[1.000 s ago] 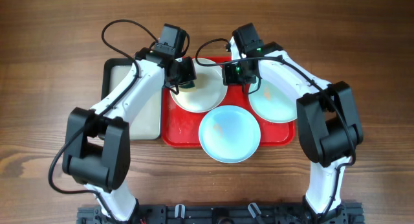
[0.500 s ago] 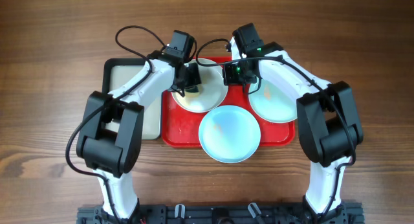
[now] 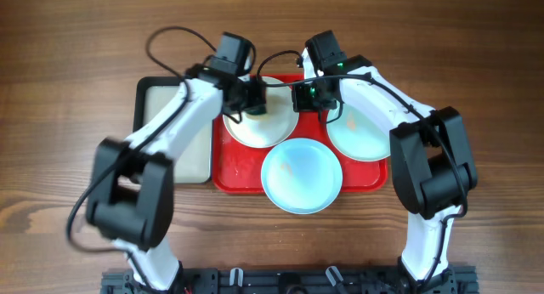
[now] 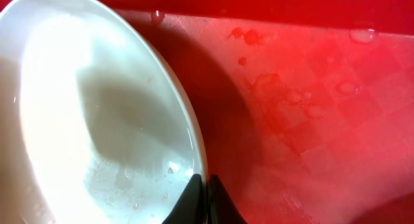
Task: Clean dirty plates on tray and stack at the side
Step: 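Scrub the white plate surface with the sponge in the left gripper, then return the sponge in the left gripper to the black tray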
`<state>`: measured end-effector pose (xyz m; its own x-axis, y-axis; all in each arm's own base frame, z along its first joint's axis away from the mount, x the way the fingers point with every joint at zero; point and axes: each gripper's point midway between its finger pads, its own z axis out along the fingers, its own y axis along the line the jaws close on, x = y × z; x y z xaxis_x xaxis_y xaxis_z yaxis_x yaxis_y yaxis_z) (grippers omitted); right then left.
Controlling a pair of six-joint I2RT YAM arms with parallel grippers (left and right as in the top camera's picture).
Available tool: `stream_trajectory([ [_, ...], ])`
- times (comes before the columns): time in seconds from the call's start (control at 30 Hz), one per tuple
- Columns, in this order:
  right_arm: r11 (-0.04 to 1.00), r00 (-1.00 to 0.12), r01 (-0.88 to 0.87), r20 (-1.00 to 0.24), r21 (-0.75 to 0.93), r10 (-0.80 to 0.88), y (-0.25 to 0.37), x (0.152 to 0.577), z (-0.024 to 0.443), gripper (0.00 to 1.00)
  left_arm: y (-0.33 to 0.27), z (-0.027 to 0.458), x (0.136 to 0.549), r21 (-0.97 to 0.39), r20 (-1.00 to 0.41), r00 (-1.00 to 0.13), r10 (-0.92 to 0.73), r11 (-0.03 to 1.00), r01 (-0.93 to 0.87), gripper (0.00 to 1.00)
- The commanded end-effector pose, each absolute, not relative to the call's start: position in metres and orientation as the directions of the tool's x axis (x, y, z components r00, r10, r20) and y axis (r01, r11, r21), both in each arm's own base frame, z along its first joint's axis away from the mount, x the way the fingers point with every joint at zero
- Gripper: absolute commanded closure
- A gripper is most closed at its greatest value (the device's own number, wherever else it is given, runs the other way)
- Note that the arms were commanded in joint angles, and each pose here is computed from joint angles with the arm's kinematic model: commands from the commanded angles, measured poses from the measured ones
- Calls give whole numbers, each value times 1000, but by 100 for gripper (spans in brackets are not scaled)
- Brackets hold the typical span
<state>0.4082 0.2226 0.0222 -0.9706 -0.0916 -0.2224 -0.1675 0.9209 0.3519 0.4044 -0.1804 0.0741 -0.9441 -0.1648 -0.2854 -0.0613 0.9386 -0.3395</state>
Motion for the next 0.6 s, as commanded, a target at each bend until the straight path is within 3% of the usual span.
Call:
stream_trajectory([
  [0.0, 912, -969, -190, -218, 364, -115, 228, 406, 19, 96, -127, 118, 409, -187, -420, -893, -163, 978, -91, 96],
  [0.27, 935, -965, -179, -239, 306, -107, 218, 412, 16, 96, -17, 109, 367, -42, -249, -911, -329, 943, -329, 96],
  [0.57, 938, -971, -172, -215, 302, -108, 218, 412, -2, 96, 30, 81, 338, 25, -176, -869, -463, 880, -474, 96],
])
